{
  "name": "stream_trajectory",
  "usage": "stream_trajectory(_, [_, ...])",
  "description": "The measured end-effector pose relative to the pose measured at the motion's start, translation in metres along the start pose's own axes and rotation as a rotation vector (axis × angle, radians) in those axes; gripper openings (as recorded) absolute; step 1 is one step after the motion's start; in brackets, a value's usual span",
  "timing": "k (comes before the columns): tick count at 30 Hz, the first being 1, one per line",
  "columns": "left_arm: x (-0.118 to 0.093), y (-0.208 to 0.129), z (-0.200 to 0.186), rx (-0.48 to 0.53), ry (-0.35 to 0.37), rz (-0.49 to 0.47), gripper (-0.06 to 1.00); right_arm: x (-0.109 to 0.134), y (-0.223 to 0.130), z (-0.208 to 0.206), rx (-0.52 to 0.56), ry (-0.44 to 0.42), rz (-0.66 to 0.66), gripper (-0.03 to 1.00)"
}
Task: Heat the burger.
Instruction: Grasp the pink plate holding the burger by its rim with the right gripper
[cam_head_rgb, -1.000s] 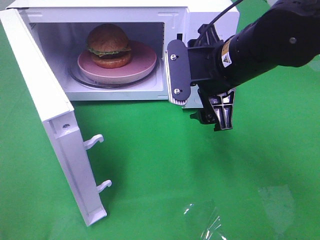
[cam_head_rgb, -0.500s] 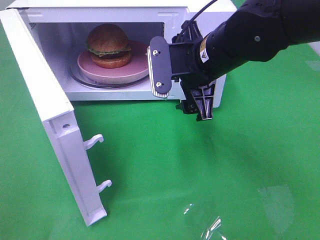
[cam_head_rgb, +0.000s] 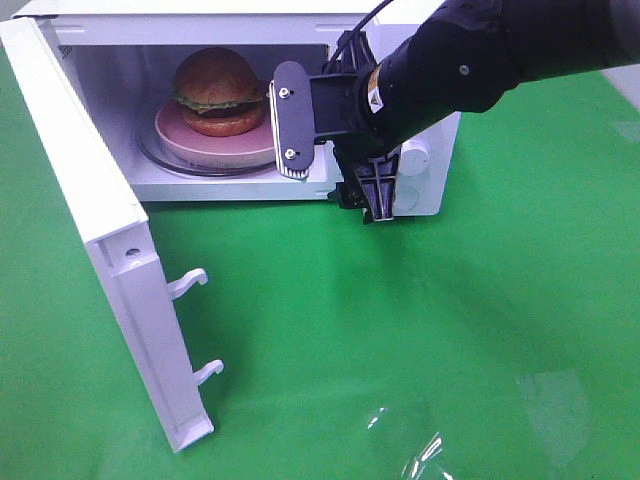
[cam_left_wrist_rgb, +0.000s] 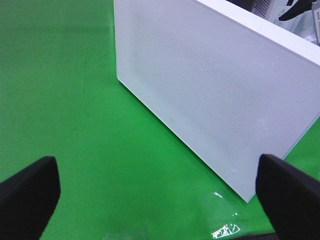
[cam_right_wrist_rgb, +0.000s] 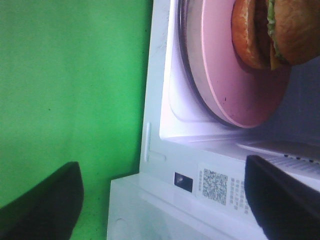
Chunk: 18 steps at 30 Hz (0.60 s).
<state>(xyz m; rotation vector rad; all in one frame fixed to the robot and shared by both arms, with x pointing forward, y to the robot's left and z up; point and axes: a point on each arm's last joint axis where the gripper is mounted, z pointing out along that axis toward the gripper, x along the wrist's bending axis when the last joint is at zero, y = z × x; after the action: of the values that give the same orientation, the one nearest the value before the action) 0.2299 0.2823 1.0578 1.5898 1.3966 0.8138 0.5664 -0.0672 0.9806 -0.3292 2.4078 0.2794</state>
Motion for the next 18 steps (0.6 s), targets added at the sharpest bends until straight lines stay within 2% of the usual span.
stream_trajectory(18, [0.0,0.0,0.0,0.0,0.0,0.0,0.98,-0.009,0.025,0.042,-0.042,-0.015,-0.019,0.84])
